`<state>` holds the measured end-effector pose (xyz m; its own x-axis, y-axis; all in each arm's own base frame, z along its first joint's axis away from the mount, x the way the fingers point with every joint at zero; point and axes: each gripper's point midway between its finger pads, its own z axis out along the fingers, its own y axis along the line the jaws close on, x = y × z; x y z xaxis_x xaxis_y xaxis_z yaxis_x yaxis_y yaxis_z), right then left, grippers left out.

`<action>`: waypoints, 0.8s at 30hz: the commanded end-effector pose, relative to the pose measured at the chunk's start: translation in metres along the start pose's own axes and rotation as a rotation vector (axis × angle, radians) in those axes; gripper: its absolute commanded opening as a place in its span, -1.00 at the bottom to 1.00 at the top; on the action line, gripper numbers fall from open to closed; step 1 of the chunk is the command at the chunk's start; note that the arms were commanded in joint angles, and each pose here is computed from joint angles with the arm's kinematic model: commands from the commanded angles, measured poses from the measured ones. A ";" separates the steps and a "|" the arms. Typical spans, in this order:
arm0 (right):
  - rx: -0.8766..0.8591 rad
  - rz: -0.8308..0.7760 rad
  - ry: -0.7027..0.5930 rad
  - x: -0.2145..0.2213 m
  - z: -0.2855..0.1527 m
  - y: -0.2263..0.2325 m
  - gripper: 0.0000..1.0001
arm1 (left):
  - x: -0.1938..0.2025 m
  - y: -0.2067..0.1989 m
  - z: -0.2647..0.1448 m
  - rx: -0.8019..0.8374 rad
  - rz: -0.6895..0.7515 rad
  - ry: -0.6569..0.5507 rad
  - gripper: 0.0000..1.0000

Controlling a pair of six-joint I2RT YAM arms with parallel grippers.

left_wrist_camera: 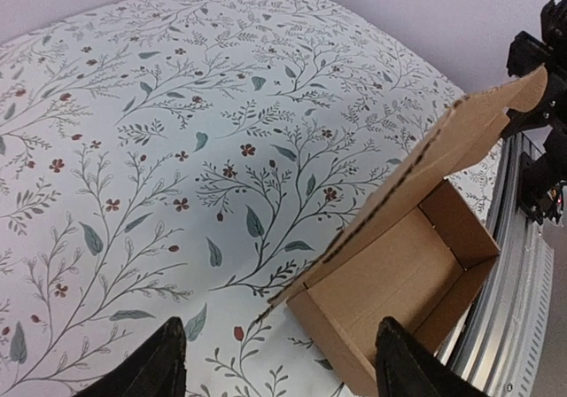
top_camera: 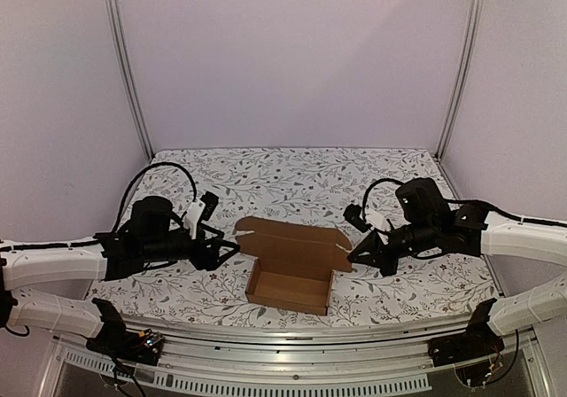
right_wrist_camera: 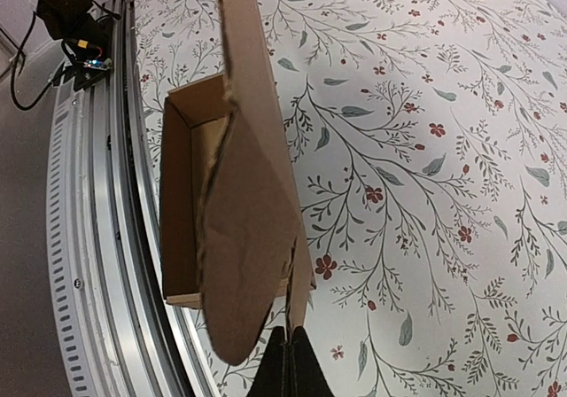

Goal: Fold the paper box

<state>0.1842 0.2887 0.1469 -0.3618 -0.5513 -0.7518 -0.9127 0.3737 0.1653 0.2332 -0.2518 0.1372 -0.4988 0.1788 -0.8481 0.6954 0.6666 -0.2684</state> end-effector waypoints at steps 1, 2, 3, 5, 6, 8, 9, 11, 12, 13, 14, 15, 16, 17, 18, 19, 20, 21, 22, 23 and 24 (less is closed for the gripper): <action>-0.038 -0.011 -0.013 -0.001 -0.005 0.012 -1.00 | -0.002 -0.014 -0.003 0.091 0.048 -0.031 0.38; -0.046 -0.010 -0.015 -0.001 -0.005 0.014 -1.00 | -0.001 -0.015 -0.003 0.096 0.051 -0.030 0.36; -0.052 -0.011 -0.015 -0.001 -0.005 0.015 -1.00 | -0.002 -0.015 -0.003 0.099 0.055 -0.033 0.34; -0.061 -0.016 -0.017 -0.002 -0.005 0.019 -1.00 | -0.003 -0.016 -0.002 0.108 0.062 -0.037 0.29; -0.064 -0.019 -0.018 -0.002 -0.005 0.020 -1.00 | -0.004 -0.017 -0.002 0.113 0.064 -0.040 0.27; -0.076 -0.022 -0.021 -0.003 -0.006 0.023 -1.00 | -0.005 -0.017 -0.002 0.112 0.069 -0.042 0.25; -0.081 -0.022 -0.022 -0.003 -0.006 0.025 -1.00 | -0.006 -0.017 -0.001 0.112 0.070 -0.042 0.25; -0.084 -0.024 -0.027 -0.004 -0.007 0.026 -1.00 | -0.006 -0.019 -0.001 0.119 0.074 -0.043 0.22; -0.083 -0.023 -0.027 -0.004 -0.008 0.027 -1.00 | -0.006 -0.020 -0.001 0.126 0.075 -0.042 0.21; -0.082 -0.025 -0.032 -0.005 -0.009 0.027 -1.00 | -0.005 -0.020 -0.001 0.131 0.076 -0.040 0.18; -0.083 -0.025 -0.033 -0.005 -0.010 0.028 -1.00 | -0.005 -0.021 -0.001 0.136 0.076 -0.038 0.15; -0.085 -0.026 -0.036 -0.006 -0.010 0.028 -1.00 | -0.003 -0.022 -0.001 0.142 0.077 -0.034 0.10; -0.086 -0.025 -0.038 -0.007 -0.011 0.029 -1.00 | -0.002 -0.023 -0.001 0.148 0.078 -0.033 0.03; -0.085 -0.025 -0.039 -0.008 -0.011 0.029 -1.00 | -0.002 -0.024 -0.001 0.155 0.079 -0.031 -0.04; -0.085 -0.026 -0.040 -0.008 -0.012 0.029 -1.00 | -0.001 -0.025 -0.001 0.161 0.079 -0.028 -0.14; -0.085 -0.025 -0.042 -0.009 -0.012 0.029 -1.00 | -0.001 -0.026 -0.001 0.167 0.079 -0.027 -0.22; -0.085 -0.026 -0.043 -0.009 -0.013 0.030 -1.00 | -0.001 -0.027 -0.001 0.174 0.080 -0.026 -0.30; -0.083 -0.025 -0.042 -0.009 -0.012 0.029 -1.00 | -0.001 -0.029 -0.001 0.182 0.080 -0.025 -0.36; -0.081 -0.026 -0.041 -0.009 -0.012 0.029 -1.00 | -0.002 -0.030 -0.002 0.191 0.079 -0.025 -0.42; -0.081 -0.024 -0.039 -0.009 -0.012 0.029 -1.00 | -0.003 -0.032 -0.002 0.198 0.079 -0.026 -0.48; -0.080 -0.024 -0.038 -0.009 -0.011 0.029 -1.00 | -0.003 -0.033 -0.003 0.204 0.076 -0.026 -0.56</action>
<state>0.1634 0.2949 0.1611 -0.3346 -0.5377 -0.7739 -0.9323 0.3085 0.1887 0.2145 -0.2701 0.1492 -0.4294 0.1995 -0.8808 0.8069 0.5228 -0.2750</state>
